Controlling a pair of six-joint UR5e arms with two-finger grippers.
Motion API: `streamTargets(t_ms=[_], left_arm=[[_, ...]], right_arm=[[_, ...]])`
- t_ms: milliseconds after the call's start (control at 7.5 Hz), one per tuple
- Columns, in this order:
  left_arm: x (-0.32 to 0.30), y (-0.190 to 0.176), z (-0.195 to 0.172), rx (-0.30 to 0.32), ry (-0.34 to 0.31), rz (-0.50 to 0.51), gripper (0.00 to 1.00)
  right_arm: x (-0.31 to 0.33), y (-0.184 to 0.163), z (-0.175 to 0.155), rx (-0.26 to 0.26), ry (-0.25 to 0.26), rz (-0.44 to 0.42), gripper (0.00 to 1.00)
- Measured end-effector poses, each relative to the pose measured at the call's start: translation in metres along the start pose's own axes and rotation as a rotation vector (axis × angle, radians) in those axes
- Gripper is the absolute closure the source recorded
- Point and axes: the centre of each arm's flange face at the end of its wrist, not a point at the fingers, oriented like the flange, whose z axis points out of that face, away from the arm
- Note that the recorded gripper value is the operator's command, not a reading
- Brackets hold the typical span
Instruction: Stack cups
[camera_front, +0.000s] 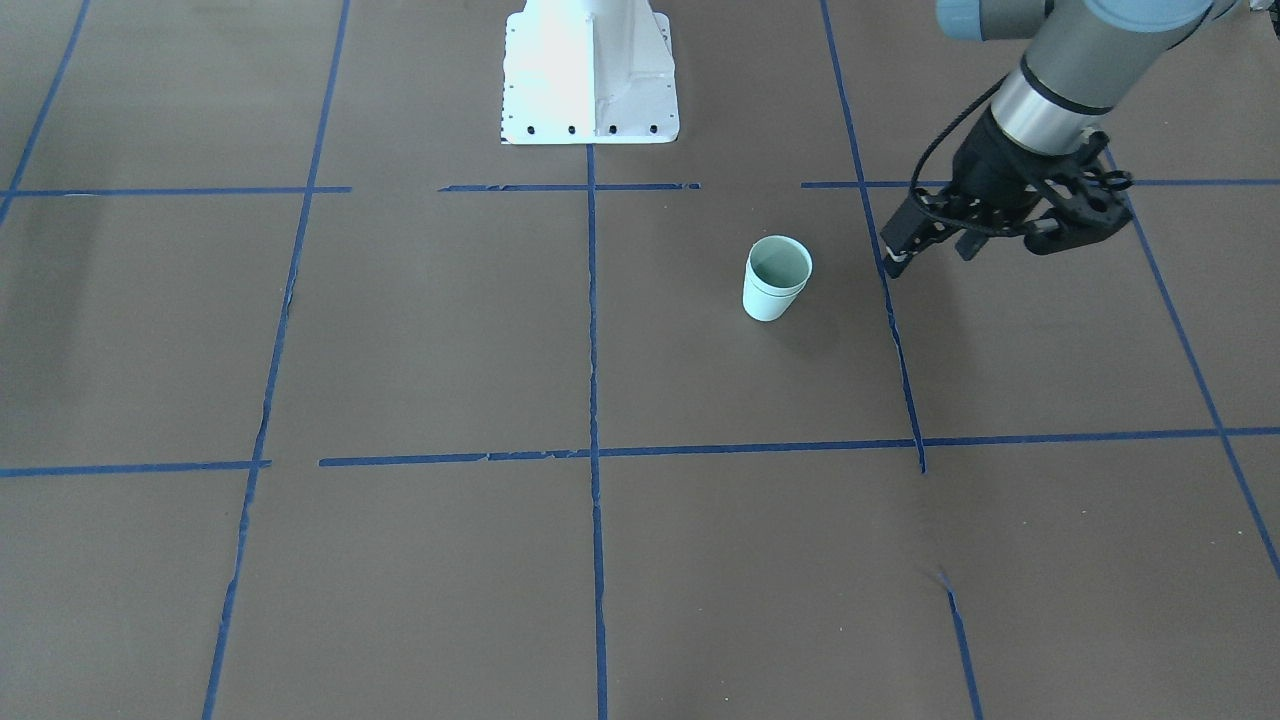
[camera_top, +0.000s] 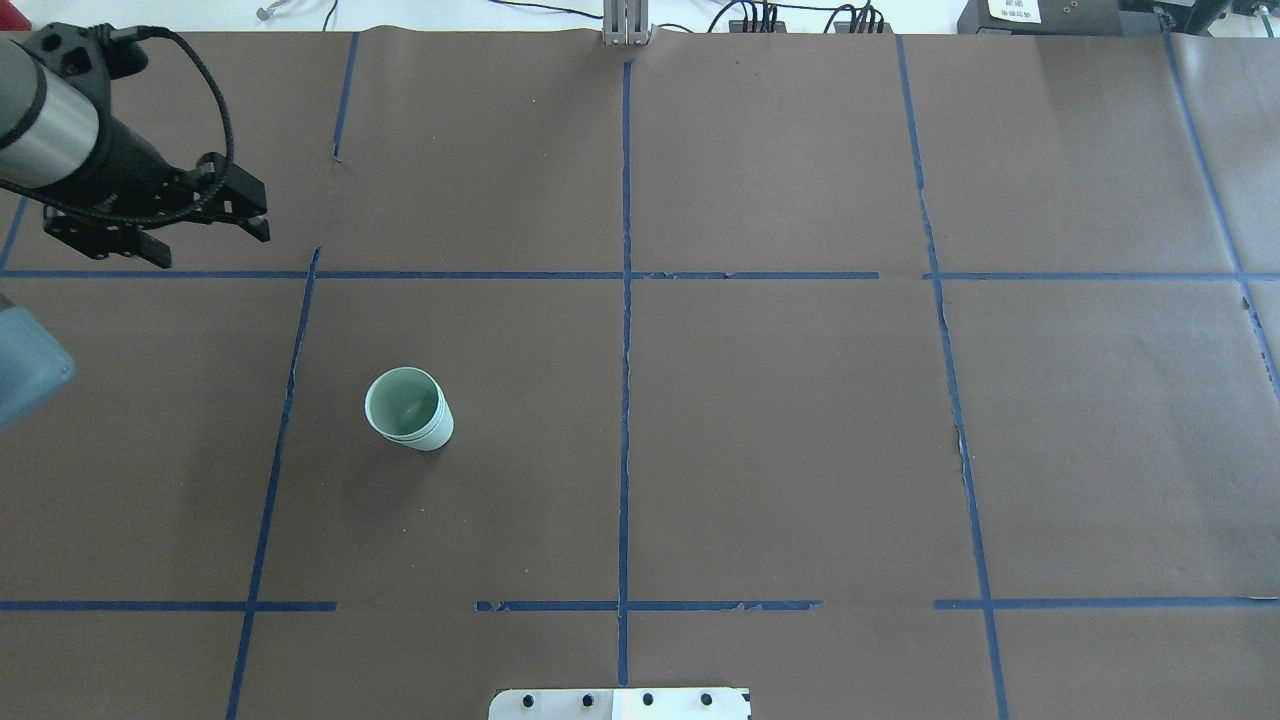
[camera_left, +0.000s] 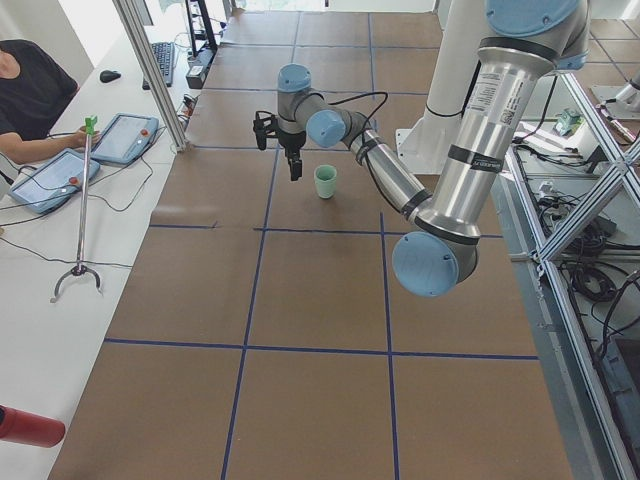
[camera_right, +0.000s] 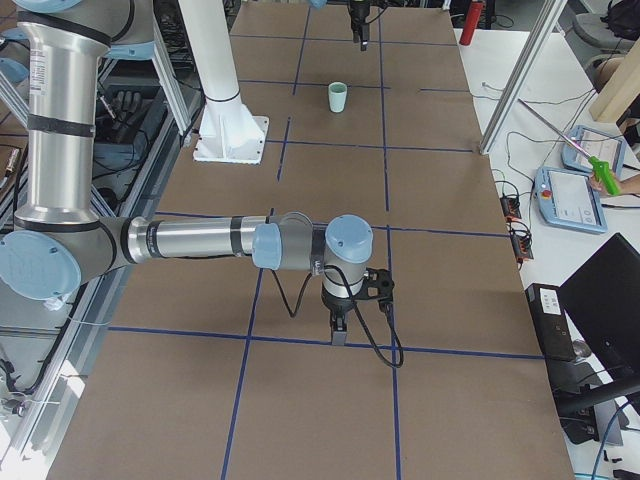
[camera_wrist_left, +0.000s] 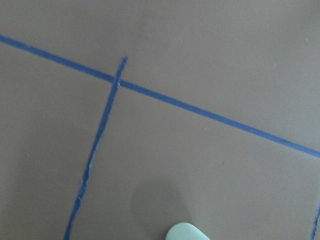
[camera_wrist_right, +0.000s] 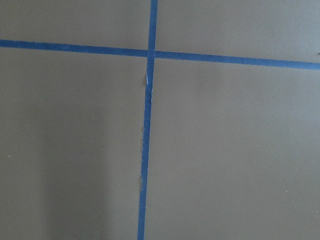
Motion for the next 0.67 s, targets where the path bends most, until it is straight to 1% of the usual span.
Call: streamTargets(t_ms=[133,267,400,533,667], left_arm=[[-0.035,-0.016,-0.006,-0.006,-0.055,0.114,0.0],[-0.082,-0.031,-0.009,-0.02,-0.103,0.217,0.0],[-0.137,-0.048,-0.011,-0.035,-0.144,0.287,0.0],[-0.197,-0.059,-0.012,-0.058,-0.177,0.329,0.0],[-0.258,-0.061,-0.012,-0.08,-0.196,0.362,0.0]], right_arm=[[0.0,0.0,0.0,0.0,0.0,0.0,0.0],[0.0,0.0,0.0,0.0,0.0,0.0,0.0],[0.0,0.0,0.0,0.0,0.0,0.0,0.0],[0.0,0.0,0.0,-0.001,0.0,0.0,0.0],[0.0,0.0,0.0,-0.001,0.0,0.0,0.0]])
